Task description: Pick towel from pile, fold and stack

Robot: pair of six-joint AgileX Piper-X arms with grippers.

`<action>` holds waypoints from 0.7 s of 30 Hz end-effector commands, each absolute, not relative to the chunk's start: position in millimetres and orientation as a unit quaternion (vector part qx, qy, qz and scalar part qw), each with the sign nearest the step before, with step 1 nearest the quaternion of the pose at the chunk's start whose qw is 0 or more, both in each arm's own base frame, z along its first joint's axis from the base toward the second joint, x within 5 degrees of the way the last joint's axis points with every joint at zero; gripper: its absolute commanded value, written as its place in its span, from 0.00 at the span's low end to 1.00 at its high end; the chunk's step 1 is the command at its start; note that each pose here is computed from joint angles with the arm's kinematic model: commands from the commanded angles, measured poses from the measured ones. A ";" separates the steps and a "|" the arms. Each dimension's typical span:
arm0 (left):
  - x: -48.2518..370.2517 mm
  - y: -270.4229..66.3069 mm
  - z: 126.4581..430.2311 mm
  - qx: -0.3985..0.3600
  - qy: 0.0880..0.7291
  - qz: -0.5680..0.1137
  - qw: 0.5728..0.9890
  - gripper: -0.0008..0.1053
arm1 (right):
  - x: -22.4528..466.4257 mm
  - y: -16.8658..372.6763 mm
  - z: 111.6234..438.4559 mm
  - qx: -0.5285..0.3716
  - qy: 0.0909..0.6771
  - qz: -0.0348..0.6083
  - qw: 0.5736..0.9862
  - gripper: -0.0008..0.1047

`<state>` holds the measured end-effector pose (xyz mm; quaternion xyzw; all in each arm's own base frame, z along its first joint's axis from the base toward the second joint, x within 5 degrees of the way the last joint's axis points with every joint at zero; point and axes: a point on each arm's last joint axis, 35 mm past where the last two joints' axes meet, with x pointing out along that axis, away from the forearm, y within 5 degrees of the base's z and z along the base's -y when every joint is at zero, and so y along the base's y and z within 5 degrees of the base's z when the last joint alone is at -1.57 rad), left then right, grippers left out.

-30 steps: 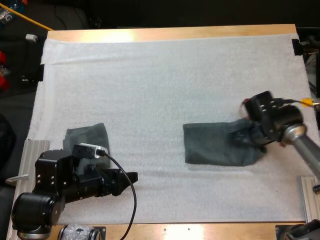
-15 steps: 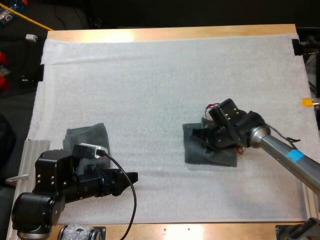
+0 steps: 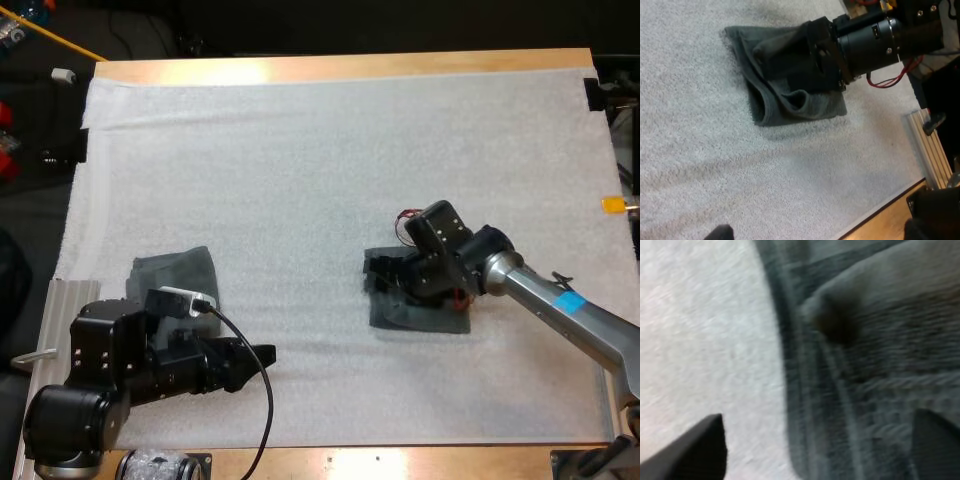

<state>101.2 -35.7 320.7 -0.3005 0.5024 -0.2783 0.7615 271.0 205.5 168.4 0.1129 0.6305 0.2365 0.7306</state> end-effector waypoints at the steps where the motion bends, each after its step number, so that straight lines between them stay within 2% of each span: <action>1: 100.0 -35.8 323.4 -0.299 0.498 -0.285 0.762 0.61 | 270.2 209.7 172.7 0.116 0.626 0.259 0.726 0.72; 14: 100.2 -35.8 323.5 -0.299 0.497 -0.286 0.763 0.61 | 243.0 246.9 146.1 0.067 0.653 0.289 0.697 0.71; 21: 100.2 -35.8 323.5 -0.296 0.496 -0.288 0.764 0.61 | 241.8 248.2 160.9 0.068 0.636 0.303 0.706 0.71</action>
